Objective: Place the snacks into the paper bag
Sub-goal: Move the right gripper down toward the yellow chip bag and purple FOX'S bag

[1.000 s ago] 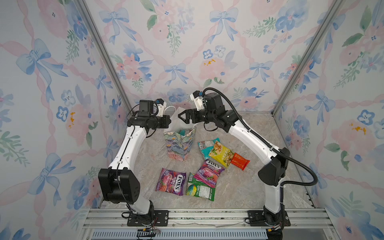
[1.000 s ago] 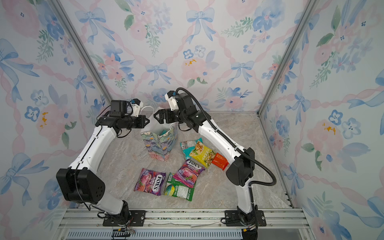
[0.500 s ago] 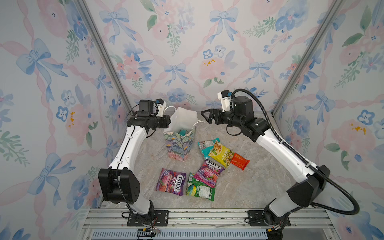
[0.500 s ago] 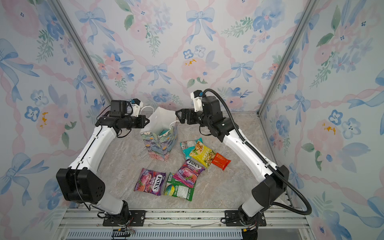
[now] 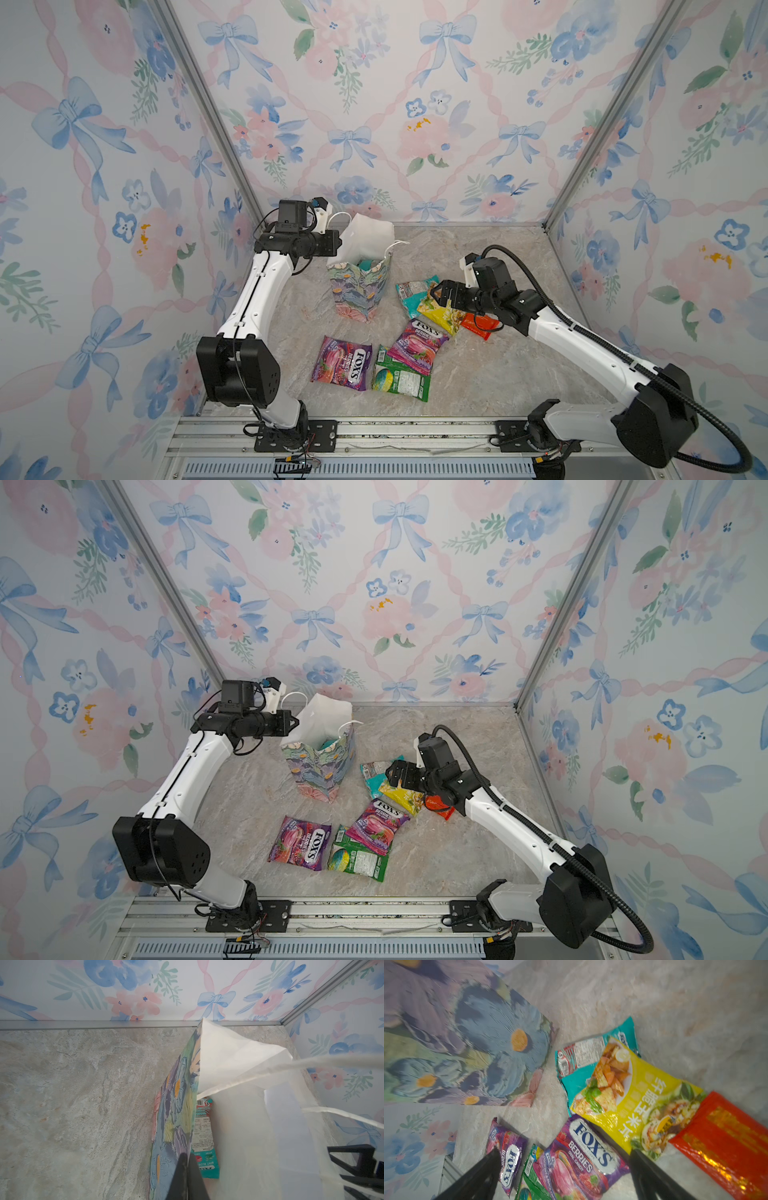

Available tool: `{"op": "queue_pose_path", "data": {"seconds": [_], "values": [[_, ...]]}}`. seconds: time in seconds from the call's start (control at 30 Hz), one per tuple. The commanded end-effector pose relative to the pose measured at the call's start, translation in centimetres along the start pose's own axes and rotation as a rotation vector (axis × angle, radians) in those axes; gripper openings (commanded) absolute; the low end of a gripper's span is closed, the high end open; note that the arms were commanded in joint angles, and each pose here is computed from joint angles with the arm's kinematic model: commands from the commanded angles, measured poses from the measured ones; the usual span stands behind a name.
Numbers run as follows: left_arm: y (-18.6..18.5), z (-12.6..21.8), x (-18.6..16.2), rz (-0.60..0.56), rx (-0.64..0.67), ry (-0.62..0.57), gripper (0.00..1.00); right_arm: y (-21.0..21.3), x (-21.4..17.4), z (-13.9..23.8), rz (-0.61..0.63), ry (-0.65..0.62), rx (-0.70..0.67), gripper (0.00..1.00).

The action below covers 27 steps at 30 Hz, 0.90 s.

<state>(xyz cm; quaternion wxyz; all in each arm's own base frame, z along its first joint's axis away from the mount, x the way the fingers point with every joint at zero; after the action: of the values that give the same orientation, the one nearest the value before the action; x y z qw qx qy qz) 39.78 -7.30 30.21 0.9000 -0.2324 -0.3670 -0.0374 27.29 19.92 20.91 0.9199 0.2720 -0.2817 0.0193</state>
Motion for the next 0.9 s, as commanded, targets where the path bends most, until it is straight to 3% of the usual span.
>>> {"op": "queue_pose_path", "data": {"seconds": [0.0, 0.2, 0.43, 0.87], "values": [[-0.2, 0.3, -0.5, -0.004, 0.003, 0.008, 0.0, -0.2, -2.8, -0.3, -0.083, 0.1, 0.015, 0.99], [-0.2, 0.3, -0.4, -0.002, -0.001, 0.008, 0.0, -1.4, -6.2, -0.7, -0.134, 0.214, 0.004, 1.0], [-0.2, 0.2, -0.5, -0.002, 0.001, 0.009, 0.0, -2.8, -9.9, -2.4, -0.189, 0.332, -0.014, 0.94], [-0.1, 0.1, -0.5, 0.001, 0.002, 0.014, 0.0, -2.7, -11.4, -4.7, -0.232, 0.422, 0.029, 0.85]]}}
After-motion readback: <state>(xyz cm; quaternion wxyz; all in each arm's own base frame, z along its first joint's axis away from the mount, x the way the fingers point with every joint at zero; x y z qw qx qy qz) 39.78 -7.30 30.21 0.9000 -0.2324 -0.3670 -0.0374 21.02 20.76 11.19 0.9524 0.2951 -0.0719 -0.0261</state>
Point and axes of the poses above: each gripper's point midway between its finger pads, its own z axis back along the fingers, its own y axis along the line the jaws close on, x = y × z, the point moved 5 cm from there along z, back along the fingers, and after that the axes turned 5 degrees about z, right-handed, at the moved point
